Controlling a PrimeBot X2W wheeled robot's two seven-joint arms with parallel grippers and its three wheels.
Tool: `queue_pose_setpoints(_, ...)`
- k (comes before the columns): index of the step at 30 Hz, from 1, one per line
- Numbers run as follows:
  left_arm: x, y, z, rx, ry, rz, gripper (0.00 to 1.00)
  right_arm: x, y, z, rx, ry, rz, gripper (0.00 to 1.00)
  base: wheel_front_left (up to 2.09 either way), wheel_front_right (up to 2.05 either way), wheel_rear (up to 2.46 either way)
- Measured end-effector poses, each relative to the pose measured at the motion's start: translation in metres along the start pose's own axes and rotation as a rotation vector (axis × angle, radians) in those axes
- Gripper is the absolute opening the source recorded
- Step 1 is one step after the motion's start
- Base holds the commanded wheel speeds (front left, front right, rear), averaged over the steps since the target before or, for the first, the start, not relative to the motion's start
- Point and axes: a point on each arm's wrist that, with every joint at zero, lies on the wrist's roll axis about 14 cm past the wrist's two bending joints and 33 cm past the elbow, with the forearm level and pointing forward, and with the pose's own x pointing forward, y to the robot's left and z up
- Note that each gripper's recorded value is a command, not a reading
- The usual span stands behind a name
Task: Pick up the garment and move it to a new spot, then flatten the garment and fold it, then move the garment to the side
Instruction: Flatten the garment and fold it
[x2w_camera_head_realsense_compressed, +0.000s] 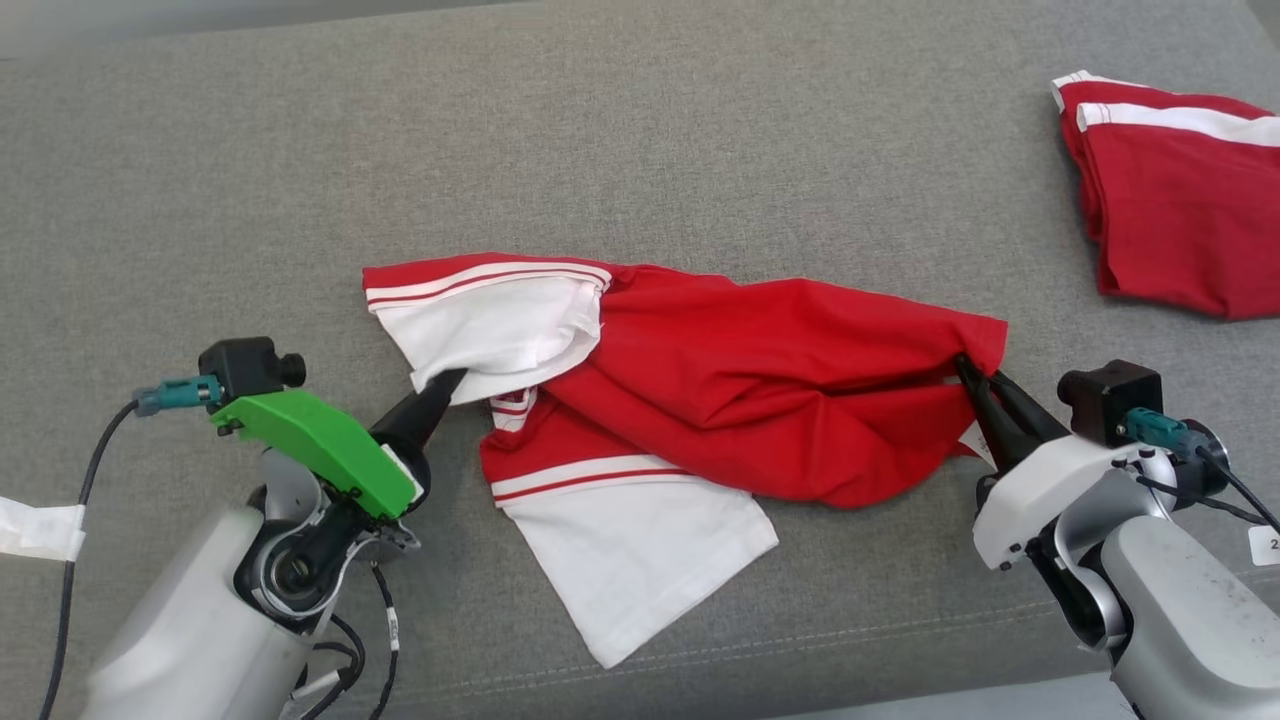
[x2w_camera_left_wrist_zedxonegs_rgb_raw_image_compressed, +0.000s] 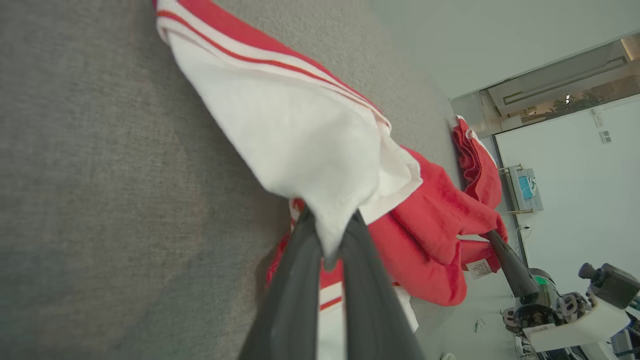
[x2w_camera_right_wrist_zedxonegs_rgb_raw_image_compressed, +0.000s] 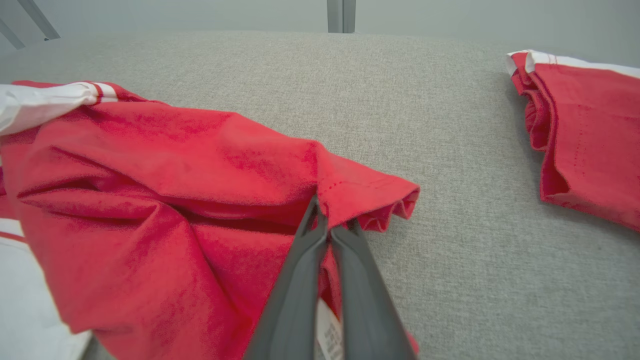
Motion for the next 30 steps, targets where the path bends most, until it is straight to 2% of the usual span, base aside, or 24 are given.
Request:
queue_pose_setpoints(6,-0.013,-0.021,0.041,0.042,-0.13,-0.065,0.0,-0.002,-0.005,0.02,0.008,-0.05,0.015,0.0,0.0,0.0,0.0)
queue_pose_setpoints(12,-0.029,-0.047,0.084,0.109,-0.238,-0.131,0.0,-0.002,0.001,0.053,0.052,-0.099,0.103,0.0,0.0,0.0,0.0)
queue_pose_setpoints(16,-0.038,-0.076,0.116,0.176,-0.302,-0.198,0.0,-0.004,0.003,0.07,0.121,-0.111,0.144,0.0,0.0,0.0,0.0)
queue_pose_setpoints(23,-0.045,-0.113,0.125,0.238,-0.305,-0.284,0.0,-0.013,0.002,0.09,0.23,-0.14,0.164,0.0,0.0,0.0,0.0)
queue_pose_setpoints(27,-0.049,-0.13,0.137,0.282,-0.32,-0.304,0.0,-0.018,-0.016,0.11,0.171,-0.172,0.14,0.0,0.0,0.0,0.0)
queue_pose_setpoints(30,-0.053,-0.148,0.147,0.3,-0.348,-0.337,0.0,-0.022,-0.031,0.103,0.082,-0.113,0.114,0.0,0.0,0.0,0.0)
